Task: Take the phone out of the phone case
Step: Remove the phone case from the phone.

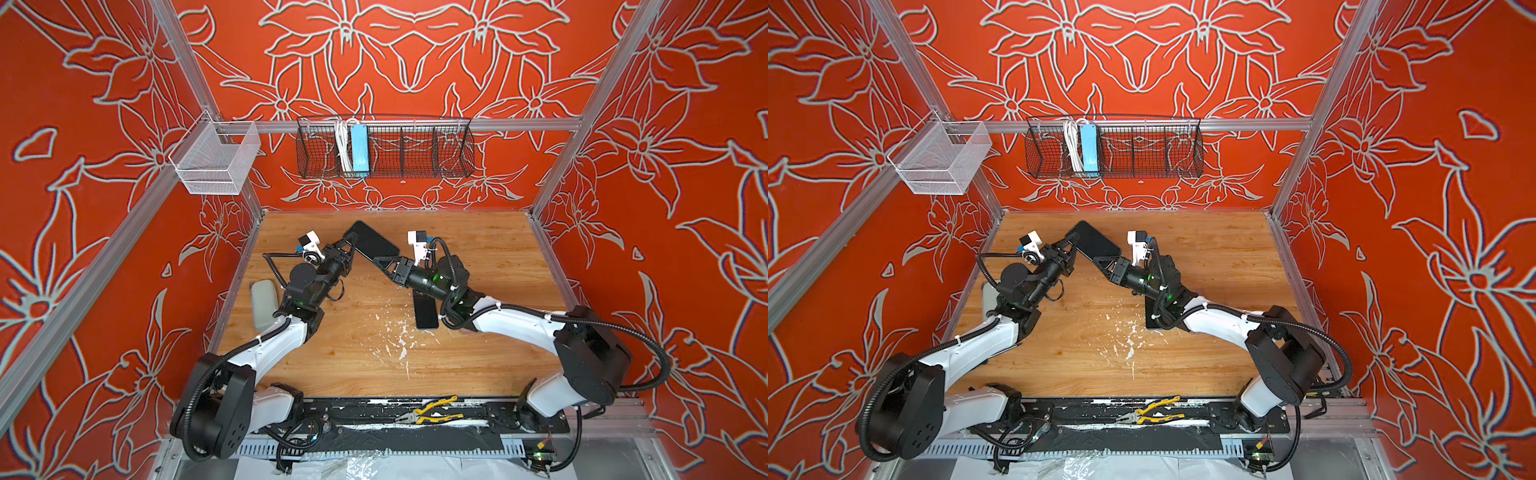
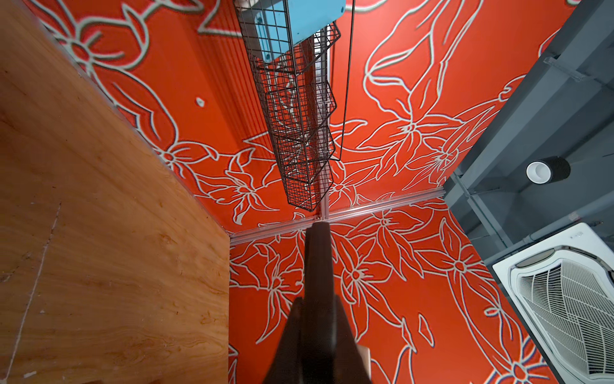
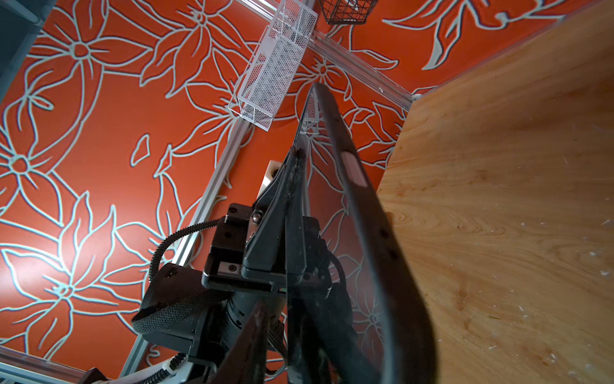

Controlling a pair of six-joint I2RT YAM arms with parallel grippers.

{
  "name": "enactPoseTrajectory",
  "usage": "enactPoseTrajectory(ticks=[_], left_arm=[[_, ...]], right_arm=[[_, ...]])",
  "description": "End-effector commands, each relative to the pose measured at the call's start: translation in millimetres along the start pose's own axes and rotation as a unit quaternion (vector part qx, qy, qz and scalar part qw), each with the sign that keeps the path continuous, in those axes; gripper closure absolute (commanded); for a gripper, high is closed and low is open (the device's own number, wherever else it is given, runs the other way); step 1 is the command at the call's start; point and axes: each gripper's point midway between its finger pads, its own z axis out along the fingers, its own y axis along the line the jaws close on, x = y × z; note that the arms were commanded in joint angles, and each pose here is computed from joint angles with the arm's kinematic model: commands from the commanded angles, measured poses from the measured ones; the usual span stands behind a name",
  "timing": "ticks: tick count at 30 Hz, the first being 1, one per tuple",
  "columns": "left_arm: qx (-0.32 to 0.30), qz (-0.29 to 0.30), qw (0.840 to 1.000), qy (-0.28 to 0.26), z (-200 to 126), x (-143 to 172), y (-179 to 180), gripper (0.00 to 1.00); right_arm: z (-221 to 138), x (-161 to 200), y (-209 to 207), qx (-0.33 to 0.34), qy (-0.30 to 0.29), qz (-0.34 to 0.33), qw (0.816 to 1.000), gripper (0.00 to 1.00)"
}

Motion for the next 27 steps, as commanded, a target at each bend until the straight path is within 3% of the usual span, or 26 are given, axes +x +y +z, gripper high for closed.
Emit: enactPoseTrajectory(ticks=[1,16,27], left_arm=[[0.032,0.019,0.999,-0.001,3.9,-1.3,-19.9,1.00],[-0.002,-0.012,1.000,-0.017,4.7,-5.7,-0.5,1.00],[-0.020,-0.042,0.999,-0.023,1.3,-3.0,6.9,1.00]], right_arm=[[-3.4,-11.3,38.4,-0.045,-0.019,-0.032,0.998,0.67],[-12.3,-4.3,49.3,-0.021,-0.031,-0.091,0.995,0.74],[-9.1,0.3,45.5,-0.002,-0.043,-0.141,0.989,0.85]])
